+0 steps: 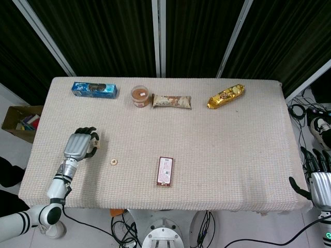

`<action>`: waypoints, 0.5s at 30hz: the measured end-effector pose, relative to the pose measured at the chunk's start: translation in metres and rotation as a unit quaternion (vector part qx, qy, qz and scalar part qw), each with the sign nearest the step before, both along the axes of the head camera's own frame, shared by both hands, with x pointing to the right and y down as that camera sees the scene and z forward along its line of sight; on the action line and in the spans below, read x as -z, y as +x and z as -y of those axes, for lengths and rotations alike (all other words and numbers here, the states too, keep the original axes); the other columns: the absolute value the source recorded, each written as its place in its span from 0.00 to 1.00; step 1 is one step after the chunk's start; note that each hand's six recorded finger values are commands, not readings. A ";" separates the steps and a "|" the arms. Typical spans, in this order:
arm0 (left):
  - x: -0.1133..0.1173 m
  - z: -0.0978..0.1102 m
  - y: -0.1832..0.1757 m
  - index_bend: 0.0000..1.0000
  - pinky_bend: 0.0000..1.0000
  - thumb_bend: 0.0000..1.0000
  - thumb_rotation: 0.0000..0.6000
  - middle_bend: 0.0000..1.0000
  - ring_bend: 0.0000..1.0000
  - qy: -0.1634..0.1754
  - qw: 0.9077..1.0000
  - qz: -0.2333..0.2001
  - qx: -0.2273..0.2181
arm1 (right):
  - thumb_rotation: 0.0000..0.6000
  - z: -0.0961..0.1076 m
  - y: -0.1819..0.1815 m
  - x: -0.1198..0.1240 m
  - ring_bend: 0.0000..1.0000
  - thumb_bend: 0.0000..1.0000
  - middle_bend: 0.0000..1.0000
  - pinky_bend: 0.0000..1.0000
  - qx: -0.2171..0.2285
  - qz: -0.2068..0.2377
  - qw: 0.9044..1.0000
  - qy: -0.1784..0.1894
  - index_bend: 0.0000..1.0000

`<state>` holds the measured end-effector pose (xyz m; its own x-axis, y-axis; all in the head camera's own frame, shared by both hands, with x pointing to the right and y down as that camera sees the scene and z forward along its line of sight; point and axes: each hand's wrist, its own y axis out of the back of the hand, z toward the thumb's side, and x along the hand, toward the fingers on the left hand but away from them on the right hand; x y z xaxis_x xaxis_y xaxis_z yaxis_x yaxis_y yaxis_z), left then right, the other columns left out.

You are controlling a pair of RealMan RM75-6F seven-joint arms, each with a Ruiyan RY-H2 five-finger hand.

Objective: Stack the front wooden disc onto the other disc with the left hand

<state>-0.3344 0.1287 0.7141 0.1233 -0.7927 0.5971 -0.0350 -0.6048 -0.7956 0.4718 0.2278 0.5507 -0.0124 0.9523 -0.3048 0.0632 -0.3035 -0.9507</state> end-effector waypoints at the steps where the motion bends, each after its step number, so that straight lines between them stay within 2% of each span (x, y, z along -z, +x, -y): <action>1: 0.004 -0.001 0.003 0.41 0.18 0.37 1.00 0.17 0.15 0.006 1.000 -0.005 -0.005 | 1.00 0.000 0.000 0.000 0.04 0.22 0.18 0.03 0.000 0.000 1.000 0.001 0.04; 8: 0.025 -0.022 0.033 0.42 0.17 0.33 1.00 0.17 0.15 0.029 0.997 -0.033 -0.070 | 1.00 -0.002 -0.001 -0.001 0.04 0.22 0.18 0.03 0.003 0.001 1.000 0.001 0.04; 11: 0.023 -0.034 0.044 0.42 0.17 0.32 1.00 0.17 0.15 0.026 0.994 -0.028 -0.100 | 1.00 -0.002 -0.001 0.000 0.04 0.22 0.18 0.03 0.003 0.001 1.000 0.003 0.04; 15: 0.011 -0.044 0.051 0.42 0.17 0.31 1.00 0.17 0.15 0.010 0.993 -0.023 -0.115 | 1.00 -0.003 -0.001 0.001 0.04 0.22 0.18 0.03 0.004 0.001 1.000 0.006 0.04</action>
